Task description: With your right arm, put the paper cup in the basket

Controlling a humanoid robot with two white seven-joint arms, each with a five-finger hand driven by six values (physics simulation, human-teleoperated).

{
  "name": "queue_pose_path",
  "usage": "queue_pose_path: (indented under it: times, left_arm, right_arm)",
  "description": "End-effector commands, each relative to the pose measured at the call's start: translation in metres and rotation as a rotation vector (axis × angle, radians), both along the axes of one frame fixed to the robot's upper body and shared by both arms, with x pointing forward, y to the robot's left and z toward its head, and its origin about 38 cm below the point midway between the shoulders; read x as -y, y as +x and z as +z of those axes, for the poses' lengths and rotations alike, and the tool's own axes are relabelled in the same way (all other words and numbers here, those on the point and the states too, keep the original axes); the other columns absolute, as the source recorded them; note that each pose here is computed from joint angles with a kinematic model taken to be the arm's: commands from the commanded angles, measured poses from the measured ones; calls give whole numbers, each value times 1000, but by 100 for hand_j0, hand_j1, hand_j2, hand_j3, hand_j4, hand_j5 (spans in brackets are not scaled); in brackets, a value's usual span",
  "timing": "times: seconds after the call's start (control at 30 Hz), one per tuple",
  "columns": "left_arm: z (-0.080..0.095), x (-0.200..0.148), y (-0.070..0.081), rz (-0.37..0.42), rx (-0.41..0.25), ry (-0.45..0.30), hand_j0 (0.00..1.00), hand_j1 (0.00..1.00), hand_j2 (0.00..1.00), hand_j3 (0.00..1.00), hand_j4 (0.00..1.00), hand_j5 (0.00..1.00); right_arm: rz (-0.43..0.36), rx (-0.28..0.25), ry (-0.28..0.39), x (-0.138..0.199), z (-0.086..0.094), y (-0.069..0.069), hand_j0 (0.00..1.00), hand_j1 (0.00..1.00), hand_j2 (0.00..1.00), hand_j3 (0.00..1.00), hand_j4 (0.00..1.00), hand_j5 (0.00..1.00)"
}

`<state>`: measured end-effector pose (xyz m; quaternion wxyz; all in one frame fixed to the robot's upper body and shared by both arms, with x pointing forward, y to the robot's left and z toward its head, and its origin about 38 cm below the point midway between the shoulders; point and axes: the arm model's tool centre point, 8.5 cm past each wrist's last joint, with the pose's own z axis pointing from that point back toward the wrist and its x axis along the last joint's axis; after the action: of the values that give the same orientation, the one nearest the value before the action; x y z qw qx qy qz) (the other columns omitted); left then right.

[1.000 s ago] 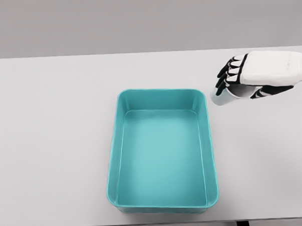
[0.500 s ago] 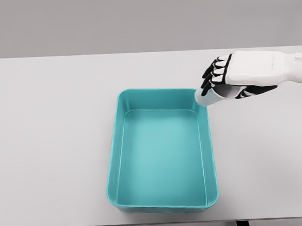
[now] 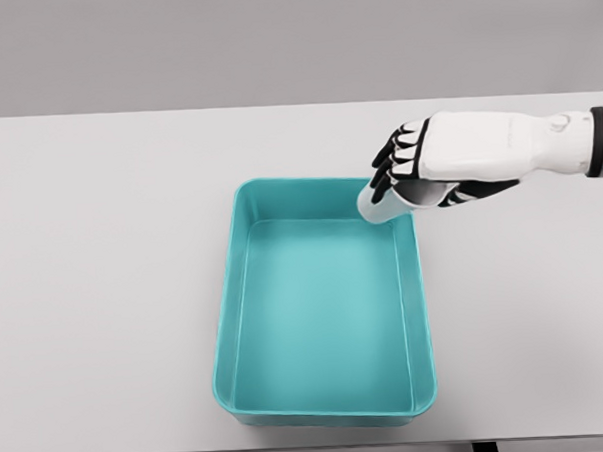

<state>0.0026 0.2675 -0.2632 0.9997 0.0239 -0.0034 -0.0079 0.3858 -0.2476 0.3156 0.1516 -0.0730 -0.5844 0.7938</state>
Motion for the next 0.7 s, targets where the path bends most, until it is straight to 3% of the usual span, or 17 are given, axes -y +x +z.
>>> queue_pose_path:
  times: [0.0,0.67]
  left_arm:
    - [0,0,0,0,0,0,100,100,100,100,100,100]
    - [0,0,0,0,0,0,100,100,100,100,100,100]
  right_arm:
    - [7,-11,7,-3,-3,0,71,71,71,71,71,71]
    - [63,-55,18,-26,-20,-3,71,71,71,71,71,71]
